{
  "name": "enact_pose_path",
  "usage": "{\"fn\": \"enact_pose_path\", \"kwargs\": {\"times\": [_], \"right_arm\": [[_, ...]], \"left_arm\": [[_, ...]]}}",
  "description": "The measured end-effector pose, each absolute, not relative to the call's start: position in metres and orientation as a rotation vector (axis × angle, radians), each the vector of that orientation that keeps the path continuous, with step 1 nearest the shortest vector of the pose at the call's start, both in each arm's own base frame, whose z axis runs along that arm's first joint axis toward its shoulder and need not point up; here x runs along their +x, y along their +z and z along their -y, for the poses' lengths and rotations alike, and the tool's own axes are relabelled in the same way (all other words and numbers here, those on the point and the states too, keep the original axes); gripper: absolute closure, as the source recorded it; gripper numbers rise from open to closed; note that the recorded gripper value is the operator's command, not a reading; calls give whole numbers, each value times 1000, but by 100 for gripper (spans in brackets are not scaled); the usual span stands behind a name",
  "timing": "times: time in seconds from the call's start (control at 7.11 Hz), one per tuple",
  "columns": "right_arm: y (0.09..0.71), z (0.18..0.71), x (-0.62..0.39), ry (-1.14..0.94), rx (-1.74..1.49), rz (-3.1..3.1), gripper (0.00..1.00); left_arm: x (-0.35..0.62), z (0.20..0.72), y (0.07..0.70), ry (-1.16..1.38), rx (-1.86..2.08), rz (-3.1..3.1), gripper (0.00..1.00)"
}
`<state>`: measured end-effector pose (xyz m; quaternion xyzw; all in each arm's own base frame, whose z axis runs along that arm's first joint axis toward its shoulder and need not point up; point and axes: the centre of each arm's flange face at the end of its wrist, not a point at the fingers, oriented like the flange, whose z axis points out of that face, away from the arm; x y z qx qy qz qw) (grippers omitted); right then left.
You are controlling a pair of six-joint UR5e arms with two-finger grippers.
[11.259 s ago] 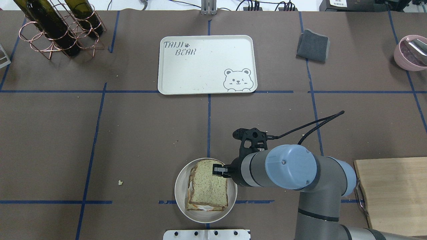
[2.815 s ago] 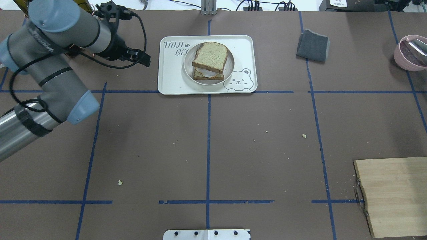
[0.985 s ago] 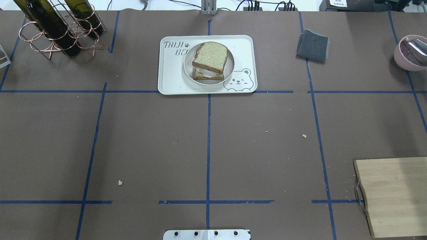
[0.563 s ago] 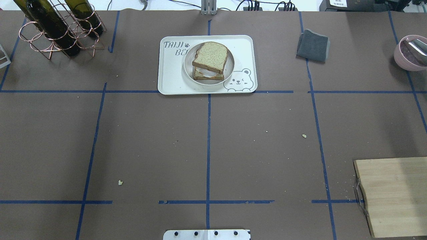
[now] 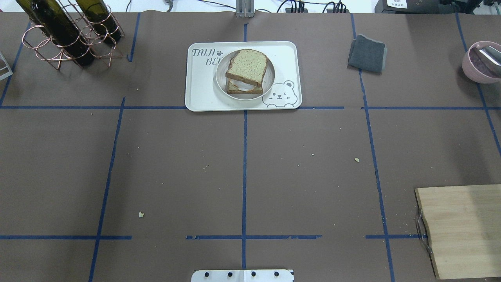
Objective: Make sandwich and place on tray
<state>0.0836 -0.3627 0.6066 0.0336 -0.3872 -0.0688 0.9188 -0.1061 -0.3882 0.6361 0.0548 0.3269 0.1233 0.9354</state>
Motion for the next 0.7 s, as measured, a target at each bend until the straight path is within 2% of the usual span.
{"fn": "enact_pose_path", "kwargs": {"times": [0.7], "right_arm": [[608, 361, 83, -139, 64, 797, 0]], "left_arm": [[-106, 391, 634, 254, 118, -667, 0]]}}
